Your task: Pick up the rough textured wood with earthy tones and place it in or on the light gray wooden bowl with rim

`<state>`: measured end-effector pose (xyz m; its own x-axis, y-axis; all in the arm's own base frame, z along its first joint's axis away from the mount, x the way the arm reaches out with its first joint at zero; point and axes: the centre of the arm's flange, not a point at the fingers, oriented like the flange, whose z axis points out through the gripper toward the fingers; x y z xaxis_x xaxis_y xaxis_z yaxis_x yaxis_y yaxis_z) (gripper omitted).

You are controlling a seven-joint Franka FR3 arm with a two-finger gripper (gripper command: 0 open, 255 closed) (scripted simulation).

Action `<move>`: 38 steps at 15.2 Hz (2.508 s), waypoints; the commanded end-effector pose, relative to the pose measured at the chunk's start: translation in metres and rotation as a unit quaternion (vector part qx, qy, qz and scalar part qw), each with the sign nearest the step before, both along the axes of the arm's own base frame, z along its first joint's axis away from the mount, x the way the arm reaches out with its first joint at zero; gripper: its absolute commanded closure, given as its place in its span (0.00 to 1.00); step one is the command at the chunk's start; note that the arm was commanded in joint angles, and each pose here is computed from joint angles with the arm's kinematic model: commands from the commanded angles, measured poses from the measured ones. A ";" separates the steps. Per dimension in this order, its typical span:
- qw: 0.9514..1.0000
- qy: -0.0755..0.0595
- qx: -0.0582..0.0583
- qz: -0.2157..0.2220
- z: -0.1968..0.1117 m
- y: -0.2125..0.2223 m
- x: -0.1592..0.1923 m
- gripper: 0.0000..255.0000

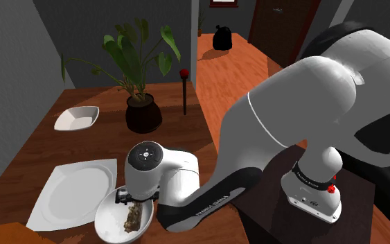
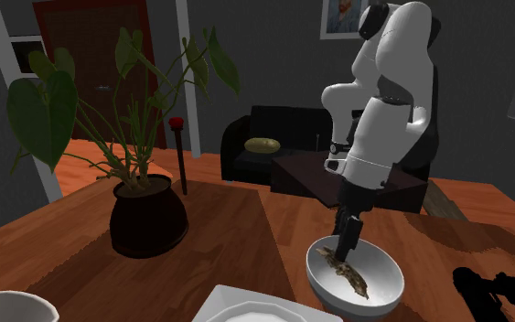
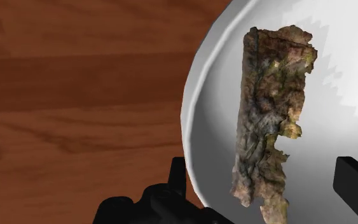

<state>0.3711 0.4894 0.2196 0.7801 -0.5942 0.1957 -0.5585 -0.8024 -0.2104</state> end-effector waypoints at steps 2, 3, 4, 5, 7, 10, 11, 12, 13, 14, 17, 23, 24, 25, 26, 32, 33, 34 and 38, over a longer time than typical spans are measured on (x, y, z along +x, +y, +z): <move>1.000 0.007 0.005 -0.020 -0.012 0.012 0.001 0.00; 1.000 0.007 0.005 -0.020 -0.017 0.013 0.002 0.00; 1.000 0.007 0.005 -0.020 -0.022 0.013 0.004 0.00; 1.000 0.007 0.005 -0.020 -0.028 0.013 0.005 0.00; 1.000 0.007 0.005 -0.020 -0.036 0.014 0.007 0.00; 1.000 0.007 0.005 -0.020 -0.036 0.014 0.007 0.00; 1.000 0.007 0.005 -0.020 -0.036 0.014 0.007 0.00; 1.000 0.007 0.005 -0.020 -0.036 0.014 0.007 0.00; 1.000 0.007 0.005 -0.020 -0.036 0.014 0.007 0.00; 1.000 0.007 0.005 -0.020 -0.036 0.014 0.007 0.00; 1.000 0.007 0.005 -0.020 -0.034 0.013 0.008 1.00; 1.000 0.007 0.005 -0.020 -0.032 0.008 0.008 1.00; 1.000 0.007 0.005 -0.020 -0.036 0.014 0.007 1.00; 1.000 0.007 0.005 -0.020 -0.030 0.014 0.007 1.00; 1.000 0.007 0.005 -0.020 -0.025 0.014 0.007 1.00; 1.000 0.007 0.005 -0.020 0.007 0.014 0.007 1.00; 1.000 0.007 0.005 -0.020 0.012 0.014 0.007 1.00; 1.000 0.007 0.005 -0.020 0.017 0.014 0.007 1.00; 1.000 0.007 0.005 -0.020 0.038 0.014 0.007 1.00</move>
